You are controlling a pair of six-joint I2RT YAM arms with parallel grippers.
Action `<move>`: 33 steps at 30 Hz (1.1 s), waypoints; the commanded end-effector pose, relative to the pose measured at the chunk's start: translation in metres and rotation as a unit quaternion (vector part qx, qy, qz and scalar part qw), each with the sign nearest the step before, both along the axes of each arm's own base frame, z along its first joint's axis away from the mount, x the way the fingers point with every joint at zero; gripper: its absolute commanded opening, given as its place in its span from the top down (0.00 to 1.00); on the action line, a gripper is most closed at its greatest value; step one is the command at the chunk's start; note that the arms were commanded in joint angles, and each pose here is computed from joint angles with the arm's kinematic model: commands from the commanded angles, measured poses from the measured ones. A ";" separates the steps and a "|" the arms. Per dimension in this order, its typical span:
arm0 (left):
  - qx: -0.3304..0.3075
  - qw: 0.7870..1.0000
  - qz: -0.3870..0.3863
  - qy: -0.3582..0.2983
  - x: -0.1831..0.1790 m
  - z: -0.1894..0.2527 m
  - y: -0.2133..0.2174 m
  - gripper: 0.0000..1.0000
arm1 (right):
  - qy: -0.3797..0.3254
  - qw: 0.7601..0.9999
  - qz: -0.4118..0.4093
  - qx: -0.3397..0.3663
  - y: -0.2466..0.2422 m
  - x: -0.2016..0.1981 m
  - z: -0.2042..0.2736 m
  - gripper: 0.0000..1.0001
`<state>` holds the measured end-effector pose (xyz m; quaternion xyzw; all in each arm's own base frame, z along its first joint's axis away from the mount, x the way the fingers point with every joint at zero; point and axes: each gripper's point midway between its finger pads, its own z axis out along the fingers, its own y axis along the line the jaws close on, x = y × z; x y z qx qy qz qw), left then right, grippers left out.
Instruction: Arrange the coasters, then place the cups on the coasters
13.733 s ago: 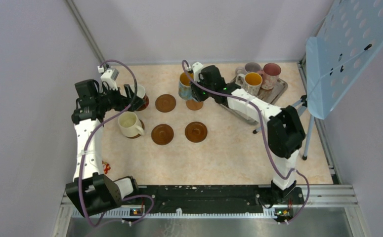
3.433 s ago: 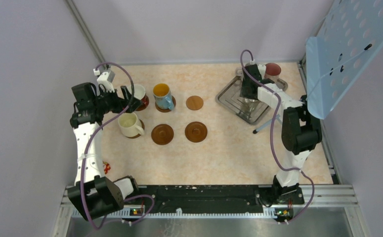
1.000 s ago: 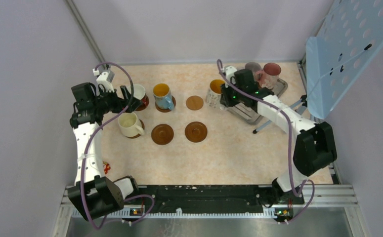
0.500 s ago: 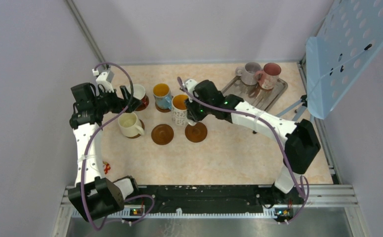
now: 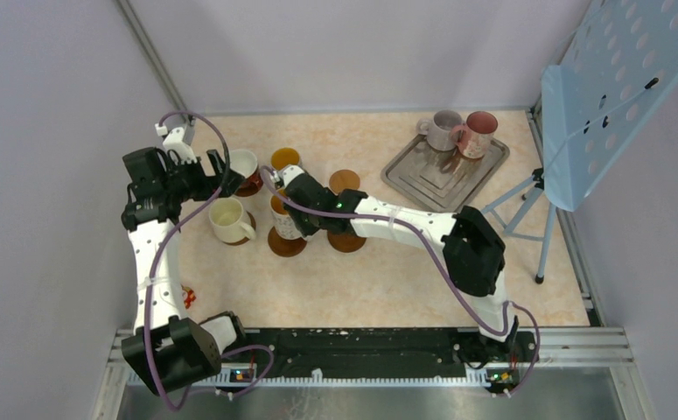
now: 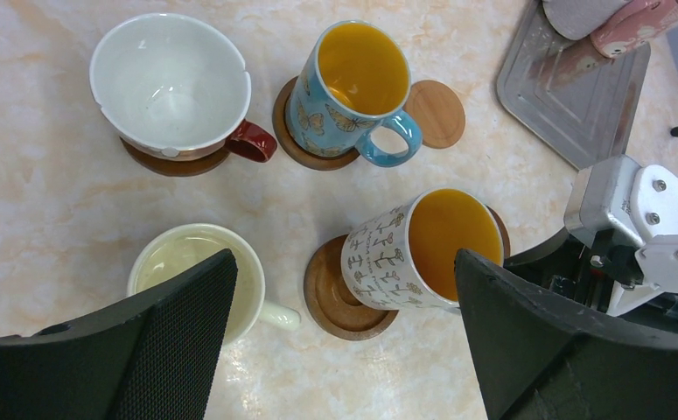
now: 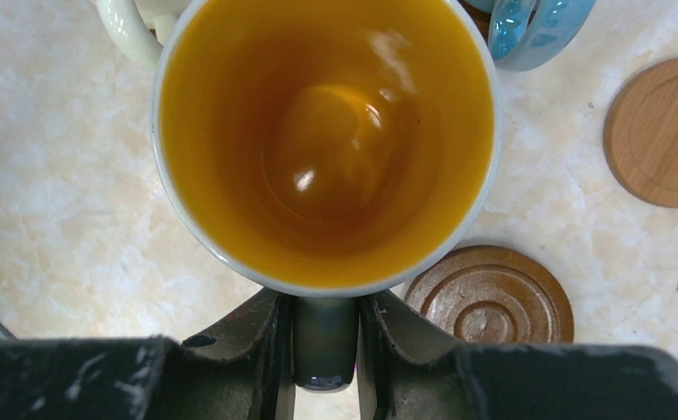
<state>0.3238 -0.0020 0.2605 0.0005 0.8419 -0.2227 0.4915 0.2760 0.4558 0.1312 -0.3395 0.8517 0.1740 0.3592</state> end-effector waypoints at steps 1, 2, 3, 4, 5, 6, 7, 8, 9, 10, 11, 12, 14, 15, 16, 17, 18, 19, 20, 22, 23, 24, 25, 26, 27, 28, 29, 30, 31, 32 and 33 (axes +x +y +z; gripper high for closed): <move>0.007 0.999 0.010 -0.034 0.002 0.017 0.004 0.01 | -0.071 0.989 -0.050 0.116 0.037 0.020 0.079 1.00; 0.007 0.999 0.010 -0.034 0.002 0.017 0.004 0.01 | -0.074 0.990 -0.051 0.113 0.039 0.018 0.077 1.00; 0.006 0.999 0.010 -0.034 0.002 0.017 0.005 0.01 | -0.075 0.990 -0.052 0.109 0.041 0.016 0.074 1.00; 0.006 0.999 0.010 -0.035 0.002 0.018 0.005 0.01 | -0.073 0.990 -0.052 0.106 0.042 0.013 0.071 1.00; 0.006 0.999 0.009 -0.035 0.002 0.018 0.004 0.01 | -0.071 0.991 -0.056 0.103 0.042 0.012 0.067 1.00; 0.006 0.999 0.008 -0.036 0.002 0.018 0.004 0.01 | -0.067 0.991 -0.059 0.102 0.042 0.011 0.064 1.00; 0.005 0.999 0.007 -0.035 0.001 0.018 0.004 0.01 | -0.063 0.991 -0.060 0.099 0.041 0.010 0.059 1.00; 0.006 0.999 0.007 -0.036 0.001 0.018 0.004 0.01 | -0.060 0.992 -0.060 0.098 0.041 0.009 0.056 1.00; 0.006 0.999 0.008 -0.036 0.000 0.017 0.005 0.01 | -0.057 0.992 -0.058 0.096 0.041 0.008 0.051 1.00; 0.006 0.999 0.008 -0.035 0.000 0.017 0.005 0.01 | -0.054 0.992 -0.057 0.094 0.042 0.006 0.048 1.00; 0.007 0.999 0.009 -0.035 0.000 0.016 0.005 0.01 | -0.051 0.993 -0.058 0.093 0.042 0.006 0.045 1.00; 0.007 0.999 0.009 -0.034 0.000 0.015 0.005 0.01 | -0.050 0.993 -0.056 0.092 0.042 0.004 0.043 1.00; 0.006 0.999 0.008 -0.034 -0.001 0.015 0.005 0.01 | -0.048 0.993 -0.054 0.090 0.043 0.001 0.039 1.00; 0.006 0.999 0.008 -0.034 -0.001 0.015 0.005 0.01 | -0.047 0.993 -0.052 0.090 0.044 0.000 0.037 1.00; 0.006 0.999 0.007 -0.035 -0.001 0.016 0.005 0.01 | -0.047 0.994 -0.051 0.090 0.045 -0.002 0.036 1.00; 0.005 0.999 0.008 -0.035 0.000 0.015 0.005 0.01 | -0.047 0.994 -0.050 0.090 0.045 -0.003 0.035 1.00; 0.005 0.999 0.008 -0.035 -0.001 0.015 0.005 0.01 | -0.046 0.994 -0.050 0.089 0.046 -0.004 0.033 1.00; 0.005 0.999 0.008 -0.035 -0.001 0.016 0.005 0.01 | -0.045 0.994 -0.052 0.089 0.046 -0.004 0.032 1.00; 0.005 0.999 0.008 -0.035 0.000 0.015 0.006 0.01 | -0.044 0.994 -0.053 0.086 0.046 -0.004 0.028 1.00; 0.005 0.999 0.008 -0.035 -0.001 0.016 0.006 0.01 | -0.038 0.994 -0.052 0.083 0.047 -0.007 0.024 1.00; 0.005 0.999 0.008 -0.035 -0.001 0.016 0.006 0.01 | -0.035 0.995 -0.052 0.083 0.047 -0.008 0.022 1.00; 0.005 0.999 0.008 -0.035 -0.001 0.015 0.006 0.01 | -0.033 0.995 -0.054 0.082 0.047 -0.009 0.020 1.00; 0.006 0.999 0.007 -0.035 -0.001 0.014 0.005 0.01 | -0.033 0.995 -0.054 0.082 0.047 -0.010 0.019 1.00; 0.005 0.999 0.007 -0.035 -0.001 0.014 0.006 0.01 | -0.032 0.995 -0.055 0.081 0.047 -0.010 0.017 1.00; 0.005 0.999 0.008 -0.034 -0.001 0.013 0.006 0.01 | -0.031 0.995 -0.056 0.081 0.046 -0.010 0.017 1.00; 0.005 0.999 0.008 -0.033 -0.001 0.012 0.006 0.01 | -0.032 0.995 -0.056 0.080 0.046 -0.012 0.015 1.00; 0.005 0.999 0.008 -0.034 -0.001 0.012 0.006 0.01 | -0.031 0.995 -0.056 0.080 0.047 -0.012 0.014 1.00; 0.005 0.999 0.008 -0.033 -0.001 0.012 0.006 0.01 | -0.029 0.995 -0.055 0.079 0.047 -0.013 0.013 1.00; 0.006 0.999 0.007 -0.033 -0.001 0.012 0.006 0.01 | -0.028 0.995 -0.057 0.079 0.047 -0.013 0.012 1.00; 0.005 0.999 0.007 -0.033 -0.001 0.011 0.006 0.01 | -0.029 0.995 -0.059 0.080 0.047 -0.013 0.011 1.00; 0.004 0.999 0.007 -0.032 -0.001 0.011 0.006 0.01 | -0.028 0.995 -0.058 0.080 0.047 -0.013 0.011 1.00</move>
